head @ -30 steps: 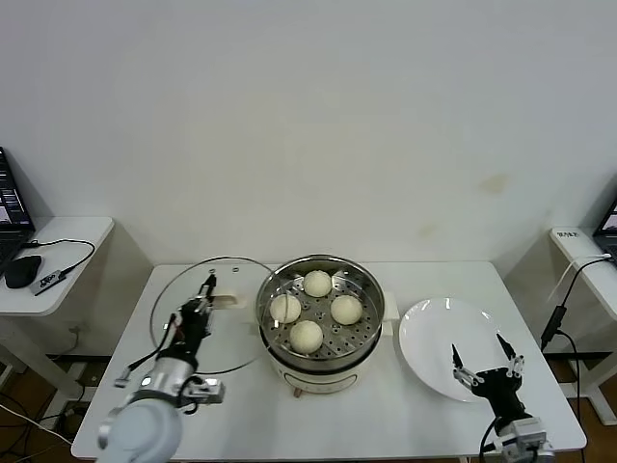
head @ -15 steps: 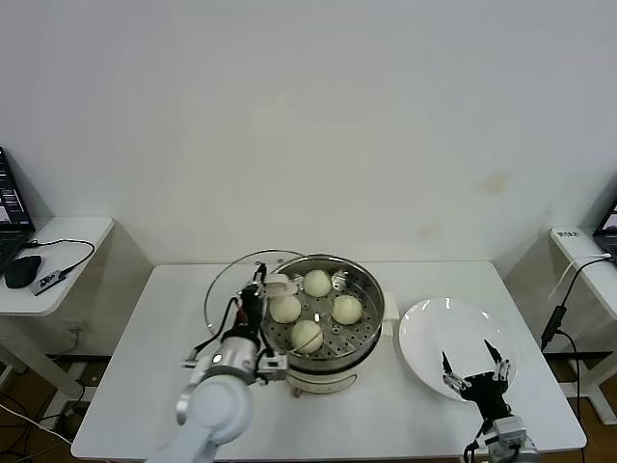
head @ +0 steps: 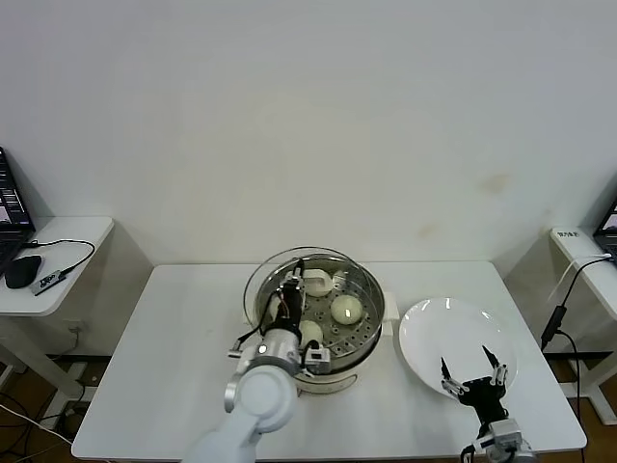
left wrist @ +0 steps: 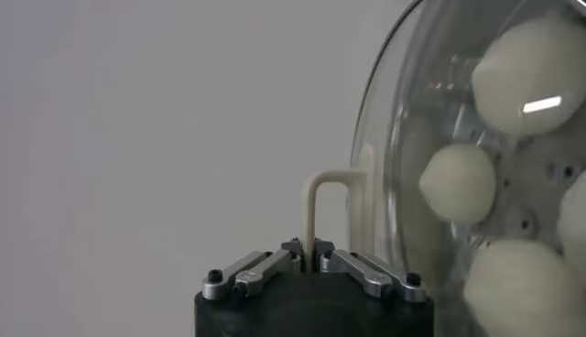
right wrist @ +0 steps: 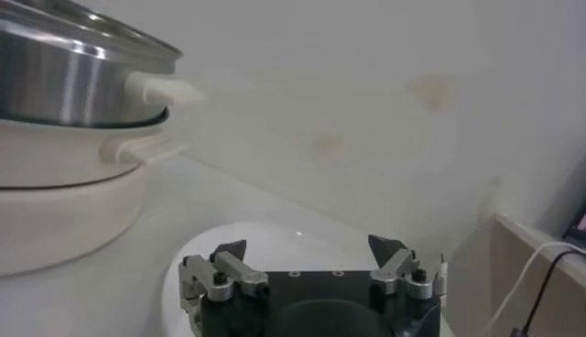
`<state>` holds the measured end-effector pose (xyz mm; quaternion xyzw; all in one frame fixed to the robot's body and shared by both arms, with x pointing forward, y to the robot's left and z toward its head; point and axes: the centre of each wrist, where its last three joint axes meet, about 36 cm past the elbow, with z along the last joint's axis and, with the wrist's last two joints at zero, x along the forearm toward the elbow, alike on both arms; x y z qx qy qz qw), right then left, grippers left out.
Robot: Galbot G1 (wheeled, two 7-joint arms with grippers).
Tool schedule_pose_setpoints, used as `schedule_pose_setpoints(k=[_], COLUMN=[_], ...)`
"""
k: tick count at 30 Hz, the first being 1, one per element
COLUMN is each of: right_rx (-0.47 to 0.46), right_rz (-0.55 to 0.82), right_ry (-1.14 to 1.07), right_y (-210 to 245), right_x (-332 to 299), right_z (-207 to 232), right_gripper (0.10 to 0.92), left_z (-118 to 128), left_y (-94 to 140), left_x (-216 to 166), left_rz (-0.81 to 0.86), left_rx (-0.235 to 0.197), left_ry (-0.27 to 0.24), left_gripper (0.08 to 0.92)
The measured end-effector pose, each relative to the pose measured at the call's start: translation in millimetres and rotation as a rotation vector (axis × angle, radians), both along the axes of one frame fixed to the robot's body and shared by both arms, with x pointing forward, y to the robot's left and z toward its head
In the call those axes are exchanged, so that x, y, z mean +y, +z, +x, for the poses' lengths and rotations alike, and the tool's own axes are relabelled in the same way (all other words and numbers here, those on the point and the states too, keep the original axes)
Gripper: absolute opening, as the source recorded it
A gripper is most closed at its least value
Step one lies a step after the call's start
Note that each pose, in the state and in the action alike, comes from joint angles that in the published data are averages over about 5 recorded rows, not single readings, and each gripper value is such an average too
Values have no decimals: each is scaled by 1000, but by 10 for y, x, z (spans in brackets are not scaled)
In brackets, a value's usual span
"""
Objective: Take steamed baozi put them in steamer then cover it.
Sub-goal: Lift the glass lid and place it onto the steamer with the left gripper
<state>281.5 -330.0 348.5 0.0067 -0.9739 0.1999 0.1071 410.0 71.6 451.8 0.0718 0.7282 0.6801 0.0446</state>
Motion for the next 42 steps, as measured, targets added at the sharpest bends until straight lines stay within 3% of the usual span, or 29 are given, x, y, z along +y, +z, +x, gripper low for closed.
schedule_pose_setpoints(k=[42], right_rx=[29], right_rz=[-10], right_ry=[15], right_y=[-87], right_x=[13], right_z=[-36], right_gripper=[823], left_z=[-4], left_y=[-215], left_x=[-271], left_rz=[46], left_rx=[16], left_ry=[-10], left_gripper=[141])
